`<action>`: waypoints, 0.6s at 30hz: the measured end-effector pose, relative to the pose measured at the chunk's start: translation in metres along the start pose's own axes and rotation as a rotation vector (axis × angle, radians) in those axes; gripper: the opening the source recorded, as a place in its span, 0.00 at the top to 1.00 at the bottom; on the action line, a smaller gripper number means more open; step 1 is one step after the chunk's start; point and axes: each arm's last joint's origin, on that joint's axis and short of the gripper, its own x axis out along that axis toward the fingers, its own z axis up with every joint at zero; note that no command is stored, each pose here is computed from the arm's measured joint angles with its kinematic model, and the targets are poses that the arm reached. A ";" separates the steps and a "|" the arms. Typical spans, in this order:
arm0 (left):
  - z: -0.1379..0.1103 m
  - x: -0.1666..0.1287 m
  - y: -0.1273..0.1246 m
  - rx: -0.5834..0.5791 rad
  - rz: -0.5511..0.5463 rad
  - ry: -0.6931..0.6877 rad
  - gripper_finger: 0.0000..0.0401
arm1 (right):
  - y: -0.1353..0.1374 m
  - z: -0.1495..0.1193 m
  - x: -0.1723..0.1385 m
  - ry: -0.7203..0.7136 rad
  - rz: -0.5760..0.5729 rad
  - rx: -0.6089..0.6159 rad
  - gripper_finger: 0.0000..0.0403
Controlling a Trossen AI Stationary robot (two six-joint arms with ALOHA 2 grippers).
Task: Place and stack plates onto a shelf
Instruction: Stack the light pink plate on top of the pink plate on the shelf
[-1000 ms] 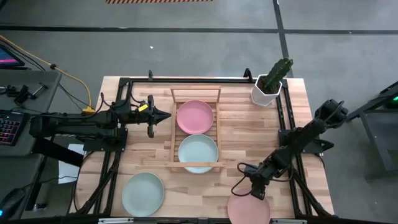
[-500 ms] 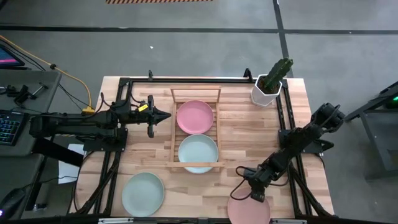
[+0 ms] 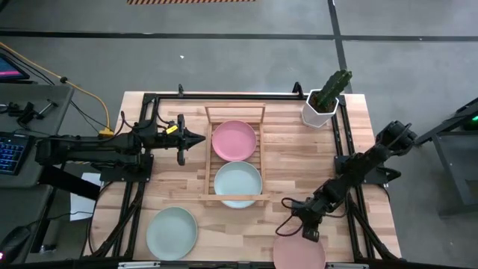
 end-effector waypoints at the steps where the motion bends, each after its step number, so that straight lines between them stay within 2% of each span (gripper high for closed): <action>1: 0.000 0.000 0.000 0.000 0.000 0.000 1.00 | 0.001 0.001 -0.005 -0.014 0.016 0.001 0.99; 6: 0.000 0.000 0.000 0.000 0.000 0.000 1.00 | 0.008 0.009 -0.037 -0.120 0.127 0.008 1.00; 10: 0.000 0.000 0.000 0.006 0.000 0.000 1.00 | 0.018 0.018 -0.068 -0.251 0.298 0.001 1.00; 13: 0.000 0.000 0.000 0.017 0.000 -0.001 1.00 | 0.024 0.026 -0.094 -0.402 0.408 -0.016 1.00; 15: 0.000 0.000 0.000 0.018 0.000 -0.002 1.00 | 0.025 0.032 -0.112 -0.514 0.413 -0.035 1.00; 18: 0.001 0.000 0.000 0.019 0.000 -0.009 1.00 | 0.021 0.047 -0.136 -0.663 0.350 -0.051 1.00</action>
